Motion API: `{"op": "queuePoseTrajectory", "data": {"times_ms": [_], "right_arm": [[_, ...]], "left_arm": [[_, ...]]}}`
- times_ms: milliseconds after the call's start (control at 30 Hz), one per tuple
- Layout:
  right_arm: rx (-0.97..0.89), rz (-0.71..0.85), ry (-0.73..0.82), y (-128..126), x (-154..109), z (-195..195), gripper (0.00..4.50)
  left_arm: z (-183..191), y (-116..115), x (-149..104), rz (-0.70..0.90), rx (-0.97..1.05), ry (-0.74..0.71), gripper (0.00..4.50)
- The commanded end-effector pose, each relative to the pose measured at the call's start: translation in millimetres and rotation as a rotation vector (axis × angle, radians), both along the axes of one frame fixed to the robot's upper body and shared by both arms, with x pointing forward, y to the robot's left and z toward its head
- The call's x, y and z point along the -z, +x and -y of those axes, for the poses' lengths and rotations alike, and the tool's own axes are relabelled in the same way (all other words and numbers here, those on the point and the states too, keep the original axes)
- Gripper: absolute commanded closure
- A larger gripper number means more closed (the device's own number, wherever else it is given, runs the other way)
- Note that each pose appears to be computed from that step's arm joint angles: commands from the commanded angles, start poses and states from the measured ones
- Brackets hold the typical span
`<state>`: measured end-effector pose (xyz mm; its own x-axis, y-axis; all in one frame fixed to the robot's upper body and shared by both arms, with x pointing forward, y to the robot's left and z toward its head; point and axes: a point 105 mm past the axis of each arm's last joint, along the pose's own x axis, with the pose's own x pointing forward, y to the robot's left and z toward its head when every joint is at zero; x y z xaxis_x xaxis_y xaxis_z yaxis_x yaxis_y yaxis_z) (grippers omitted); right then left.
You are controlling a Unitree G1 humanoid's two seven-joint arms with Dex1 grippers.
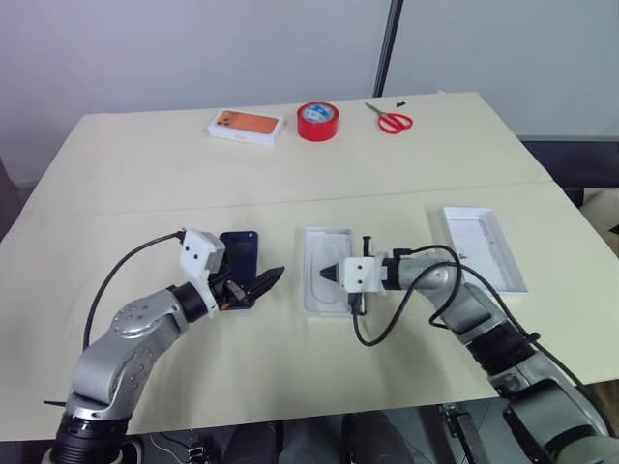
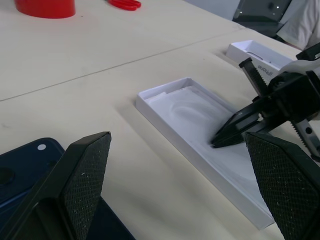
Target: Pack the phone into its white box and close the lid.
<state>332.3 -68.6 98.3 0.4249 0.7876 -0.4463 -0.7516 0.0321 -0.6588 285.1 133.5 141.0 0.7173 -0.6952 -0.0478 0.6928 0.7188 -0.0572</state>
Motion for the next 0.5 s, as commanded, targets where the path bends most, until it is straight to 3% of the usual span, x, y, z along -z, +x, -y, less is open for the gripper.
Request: {"op": "queuePoseTrajectory", "data": {"times_ms": [33,200,333,500], "right_arm": [[0.058,0.0,-0.01,5.3,10.0,7.5,4.44],[0.094,0.035,-0.024,13.0,9.7,14.8,4.44],[0.038,-0.098,-0.037,-5.6,23.5,12.8,4.44],[0.076,-0.106,0.111,-3.8,1.3,3.5,4.44]], "left_arm": [[2.1,0.1,-9.9,0.046,0.002,0.005,0.0],[3.8,3.1,-11.1,0.038,0.0,-0.012,0.0],[8.7,-1.8,-4.5,-0.037,0.042,-0.038,0.0],[-14.7,5.6,-6.0,-0.118,-0.009,-0.109,0.0]]}}
